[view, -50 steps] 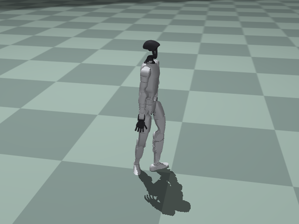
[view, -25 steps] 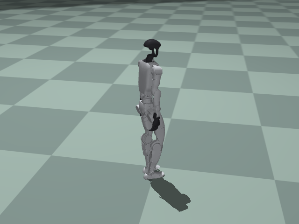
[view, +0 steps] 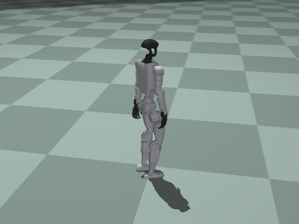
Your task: In place motions
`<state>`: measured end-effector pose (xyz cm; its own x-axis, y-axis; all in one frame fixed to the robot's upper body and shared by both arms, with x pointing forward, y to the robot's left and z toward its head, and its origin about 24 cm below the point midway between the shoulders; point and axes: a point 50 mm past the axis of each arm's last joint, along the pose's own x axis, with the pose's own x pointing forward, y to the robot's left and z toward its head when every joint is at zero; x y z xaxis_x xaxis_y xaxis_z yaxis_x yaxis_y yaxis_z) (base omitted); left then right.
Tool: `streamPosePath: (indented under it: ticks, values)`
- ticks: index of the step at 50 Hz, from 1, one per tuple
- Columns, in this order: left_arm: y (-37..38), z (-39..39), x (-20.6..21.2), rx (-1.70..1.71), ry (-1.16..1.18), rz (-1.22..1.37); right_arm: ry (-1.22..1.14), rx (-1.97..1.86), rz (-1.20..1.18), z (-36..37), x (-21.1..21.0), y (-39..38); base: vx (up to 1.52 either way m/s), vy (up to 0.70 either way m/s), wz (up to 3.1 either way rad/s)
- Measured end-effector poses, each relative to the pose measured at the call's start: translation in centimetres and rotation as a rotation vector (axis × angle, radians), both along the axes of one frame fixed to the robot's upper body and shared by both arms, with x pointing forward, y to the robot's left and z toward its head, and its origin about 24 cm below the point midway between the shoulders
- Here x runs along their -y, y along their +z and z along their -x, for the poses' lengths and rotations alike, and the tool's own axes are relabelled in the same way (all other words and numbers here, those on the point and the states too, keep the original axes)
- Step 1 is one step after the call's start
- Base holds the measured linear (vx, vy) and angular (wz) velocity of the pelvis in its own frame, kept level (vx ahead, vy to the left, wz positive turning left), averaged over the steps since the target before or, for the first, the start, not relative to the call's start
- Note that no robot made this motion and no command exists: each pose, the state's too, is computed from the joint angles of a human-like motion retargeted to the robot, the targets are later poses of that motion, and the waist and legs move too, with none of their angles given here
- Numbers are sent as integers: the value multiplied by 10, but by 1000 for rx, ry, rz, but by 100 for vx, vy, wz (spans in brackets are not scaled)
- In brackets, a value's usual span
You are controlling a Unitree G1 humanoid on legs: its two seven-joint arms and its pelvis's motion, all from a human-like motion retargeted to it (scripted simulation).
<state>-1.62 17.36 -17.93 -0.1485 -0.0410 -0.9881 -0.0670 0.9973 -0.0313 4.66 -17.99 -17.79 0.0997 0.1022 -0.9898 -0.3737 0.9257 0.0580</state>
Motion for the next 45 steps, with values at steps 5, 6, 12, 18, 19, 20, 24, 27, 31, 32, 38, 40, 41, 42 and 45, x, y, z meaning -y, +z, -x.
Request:
streamPosePath:
  ticks: [5, 6, 12, 18, 19, 20, 24, 27, 31, 32, 38, 40, 41, 42, 45]
  values:
    - [-1, -9, 3, 32, 2, 9, 16, -38, -1, 11, 0, -1, 0, 4, -137]
    - [-1, -13, 2, 42, -8, 9, 17, -43, -3, 11, 0, -1, -6, 4, -125]
    - [0, -37, -9, 99, -71, -1, 33, -35, 11, 7, 4, -1, -23, 8, -101]
    - [4, -52, -35, 130, -173, -63, 22, -56, 7, 13, 8, -1, -31, 12, -202]
    - [4, -50, -37, 125, -176, -73, 18, -66, 11, 16, 10, -1, -24, 12, -282]
    - [4, -48, -38, 119, -175, -81, 13, -76, 18, 20, 13, -1, -32, 11, -295]
    - [4, -41, -38, 111, -118, -72, 1, -91, 55, 25, 24, 1, -45, 11, -311]
    - [4, -35, -38, 100, -95, -72, -22, -96, 75, 23, 32, 2, -59, 10, -334]
    - [3, -26, -33, 75, -89, -71, -89, -115, 98, 26, 40, 3, -55, 5, -292]
    - [2, -24, -32, 70, -90, -67, -110, -122, 103, 28, 41, 3, -50, 1, -254]
    - [1, -29, -24, 81, -130, -46, -247, -184, 119, 46, 45, 4, -37, -2, -237]
    - [1, -33, -21, 95, -142, -38, -274, -216, 124, 55, 45, 4, -30, -10, -167]
    - [0, -36, -20, 105, -148, -32, -284, -230, 126, 58, 44, 5, -32, -13, -110]
    - [0, -39, -19, 116, -154, -26, -293, -242, 127, 62, 44, 5, -25, -6, -83]
    - [0, -52, -13, 156, -171, -6, -317, -268, 123, 70, 43, 6, -20, -4, -87]
